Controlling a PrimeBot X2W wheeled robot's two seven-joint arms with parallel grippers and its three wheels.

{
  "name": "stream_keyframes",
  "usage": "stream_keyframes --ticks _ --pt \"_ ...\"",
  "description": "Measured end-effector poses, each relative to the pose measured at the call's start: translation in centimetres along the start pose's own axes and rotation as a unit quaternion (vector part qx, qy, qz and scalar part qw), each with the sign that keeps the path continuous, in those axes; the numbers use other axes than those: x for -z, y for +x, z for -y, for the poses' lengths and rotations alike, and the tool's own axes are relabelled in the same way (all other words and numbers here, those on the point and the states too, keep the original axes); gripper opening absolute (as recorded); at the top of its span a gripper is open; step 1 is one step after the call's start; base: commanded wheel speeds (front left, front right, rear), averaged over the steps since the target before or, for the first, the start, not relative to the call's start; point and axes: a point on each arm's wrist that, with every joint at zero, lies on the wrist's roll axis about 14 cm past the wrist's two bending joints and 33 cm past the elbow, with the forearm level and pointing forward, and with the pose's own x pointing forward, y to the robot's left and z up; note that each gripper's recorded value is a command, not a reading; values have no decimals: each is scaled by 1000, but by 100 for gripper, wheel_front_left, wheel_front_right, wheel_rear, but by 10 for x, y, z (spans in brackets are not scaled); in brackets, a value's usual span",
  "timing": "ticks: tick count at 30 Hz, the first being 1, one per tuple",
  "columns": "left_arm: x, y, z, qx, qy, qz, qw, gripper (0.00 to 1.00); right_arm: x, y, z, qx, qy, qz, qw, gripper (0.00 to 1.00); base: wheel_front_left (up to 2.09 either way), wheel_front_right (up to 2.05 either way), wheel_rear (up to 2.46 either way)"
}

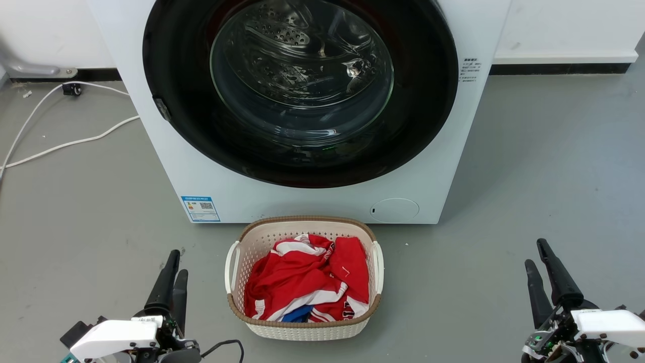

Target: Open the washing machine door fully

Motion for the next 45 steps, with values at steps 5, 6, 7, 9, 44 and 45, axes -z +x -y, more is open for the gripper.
stream_keyframes --ticks 5,6,7,9,44,45 --pt "-5 1 4 5 28 13 1000 100 -4 0 -1 0 -26 12 1000 100 0 0 0" --pt "-6 1 6 6 36 15 999 100 -5 0 -1 0 -34 14 999 100 0 0 0" --pt "-7 1 7 7 44 18 999 100 -6 0 -3 -2 -44 16 999 100 0 0 0" --pt "-8 2 11 10 62 21 998 100 -8 1 -7 -7 -68 21 997 100 0 0 0" --pt "11 -2 29 9 408 38 912 100 12 -7 -54 -84 -443 35 892 100 0 0 0" --pt "12 -2 30 11 415 39 909 100 12 -7 -55 -87 -448 36 889 100 0 0 0"
